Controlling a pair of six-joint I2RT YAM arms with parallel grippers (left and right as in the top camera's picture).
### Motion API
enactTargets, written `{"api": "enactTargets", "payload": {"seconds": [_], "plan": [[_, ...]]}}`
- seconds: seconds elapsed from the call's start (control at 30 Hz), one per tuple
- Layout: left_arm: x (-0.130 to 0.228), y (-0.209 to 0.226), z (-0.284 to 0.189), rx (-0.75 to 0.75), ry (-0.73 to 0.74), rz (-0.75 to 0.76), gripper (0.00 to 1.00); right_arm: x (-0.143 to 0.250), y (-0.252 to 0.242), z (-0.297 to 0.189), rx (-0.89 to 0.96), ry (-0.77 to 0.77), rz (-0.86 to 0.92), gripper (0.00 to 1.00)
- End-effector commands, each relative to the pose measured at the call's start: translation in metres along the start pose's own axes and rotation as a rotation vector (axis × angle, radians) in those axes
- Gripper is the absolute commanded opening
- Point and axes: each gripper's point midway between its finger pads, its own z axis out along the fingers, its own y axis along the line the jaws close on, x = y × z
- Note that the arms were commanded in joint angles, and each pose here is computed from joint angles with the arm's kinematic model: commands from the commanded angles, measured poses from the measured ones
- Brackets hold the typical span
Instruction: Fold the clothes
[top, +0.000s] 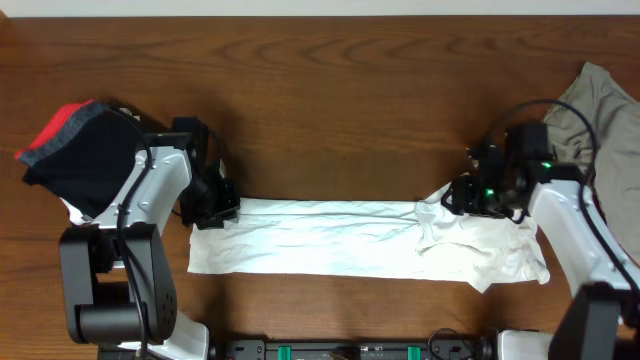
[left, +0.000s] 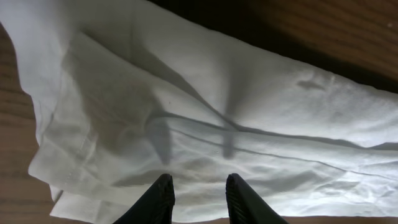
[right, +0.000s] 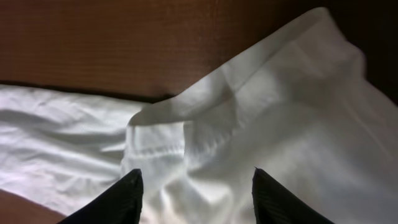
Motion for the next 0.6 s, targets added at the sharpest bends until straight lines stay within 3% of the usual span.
{"api": "enactTargets", "payload": {"seconds": [0.0, 0.1, 0.23, 0.4, 0.57], "plan": [[0.003, -0.001, 0.003, 0.006, 0.016, -0.015, 0.31, -0.003, 0.001, 0.019, 0.01, 0.031, -0.018, 0.5], [0.003, -0.001, 0.003, 0.006, 0.016, -0.014, 0.31, -0.004, 0.002, 0.033, 0.008, 0.049, -0.032, 0.38], [0.003, -0.001, 0.003, 0.006, 0.016, -0.015, 0.31, -0.002, -0.002, 0.044, 0.035, 0.07, -0.009, 0.04], [0.003, -0.001, 0.003, 0.006, 0.015, -0.014, 0.31, -0.004, -0.004, 0.037, 0.057, 0.061, 0.018, 0.01], [0.003, -0.001, 0.003, 0.007, 0.012, -0.014, 0.31, -0.019, 0.011, -0.002, 0.048, -0.027, -0.009, 0.01]]}}
